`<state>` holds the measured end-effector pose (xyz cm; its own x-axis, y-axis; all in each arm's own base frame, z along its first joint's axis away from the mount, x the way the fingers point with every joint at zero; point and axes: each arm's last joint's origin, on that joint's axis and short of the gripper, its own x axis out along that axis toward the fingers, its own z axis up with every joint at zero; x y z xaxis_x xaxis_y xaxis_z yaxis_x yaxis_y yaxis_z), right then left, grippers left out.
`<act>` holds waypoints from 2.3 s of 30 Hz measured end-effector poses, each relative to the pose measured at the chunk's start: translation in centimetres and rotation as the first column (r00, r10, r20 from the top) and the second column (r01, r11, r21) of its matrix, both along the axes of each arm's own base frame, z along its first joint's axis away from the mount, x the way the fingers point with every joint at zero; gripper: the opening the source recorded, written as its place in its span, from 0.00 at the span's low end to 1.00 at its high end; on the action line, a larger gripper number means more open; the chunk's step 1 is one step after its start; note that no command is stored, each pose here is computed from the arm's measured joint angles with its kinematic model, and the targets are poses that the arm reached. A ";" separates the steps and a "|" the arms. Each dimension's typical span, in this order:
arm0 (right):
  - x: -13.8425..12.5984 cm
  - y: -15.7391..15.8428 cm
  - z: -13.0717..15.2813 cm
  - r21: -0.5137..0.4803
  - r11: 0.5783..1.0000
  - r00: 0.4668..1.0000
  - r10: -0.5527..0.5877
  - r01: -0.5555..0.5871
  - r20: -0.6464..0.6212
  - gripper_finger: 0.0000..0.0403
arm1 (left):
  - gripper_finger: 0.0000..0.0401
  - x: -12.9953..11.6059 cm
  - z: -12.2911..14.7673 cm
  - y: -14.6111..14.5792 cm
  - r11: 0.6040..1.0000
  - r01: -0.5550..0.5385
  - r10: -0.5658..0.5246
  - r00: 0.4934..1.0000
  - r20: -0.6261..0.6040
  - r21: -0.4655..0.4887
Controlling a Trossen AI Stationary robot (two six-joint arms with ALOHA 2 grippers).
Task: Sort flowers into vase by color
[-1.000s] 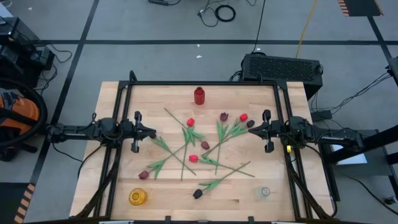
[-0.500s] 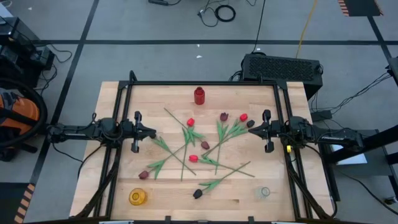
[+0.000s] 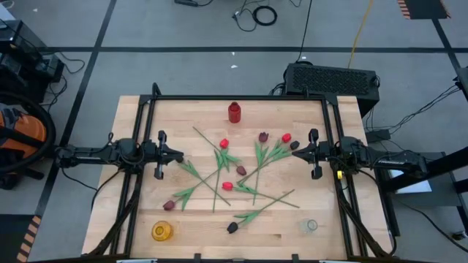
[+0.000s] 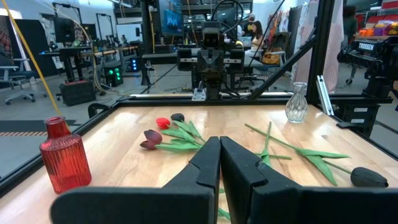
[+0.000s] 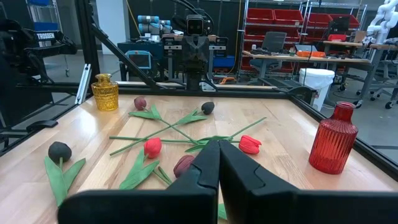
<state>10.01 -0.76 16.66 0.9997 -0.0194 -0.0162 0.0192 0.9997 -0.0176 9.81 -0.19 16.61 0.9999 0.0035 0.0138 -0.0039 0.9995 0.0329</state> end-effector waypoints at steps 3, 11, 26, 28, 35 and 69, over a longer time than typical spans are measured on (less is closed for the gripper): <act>0.0 0.0 0.0 0.000 1.000 1.000 0.000 0.000 0.001 0.00 | 0.04 0.0 0.0 0.0 1.000 0.000 0.000 1.000 0.000 0.000; 0.0 0.0 0.0 0.000 1.000 1.000 0.000 0.000 0.000 0.00 | 0.04 0.0 0.0 0.0 1.000 0.000 0.000 1.000 0.000 0.000; 0.0 0.0 0.0 0.000 1.000 1.000 0.000 0.000 0.000 0.00 | 0.04 0.0 0.0 0.0 1.000 0.000 0.000 1.000 0.000 0.000; 0.0 0.0 0.0 0.000 1.000 1.000 0.000 0.000 0.000 0.00 | 0.04 0.0 0.0 0.0 1.000 0.000 0.000 1.000 0.000 0.000; 0.0 0.0 0.1 -0.001 1.000 1.000 0.000 0.000 0.007 0.00 | 0.04 0.0 0.0 0.0 1.000 0.000 0.000 1.000 0.004 0.000; 0.0 -0.2 -0.1 0.147 0.985 0.996 -0.085 0.085 -0.007 0.00 | 0.04 -3.3 23.4 0.5 0.990 -0.143 0.137 0.969 0.205 0.015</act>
<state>10.01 -1.00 16.57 0.9945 -0.1016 -0.0261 0.1042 0.9860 0.1299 6.48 0.30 39.99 0.9658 0.1395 0.2184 -0.1530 0.9871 0.0460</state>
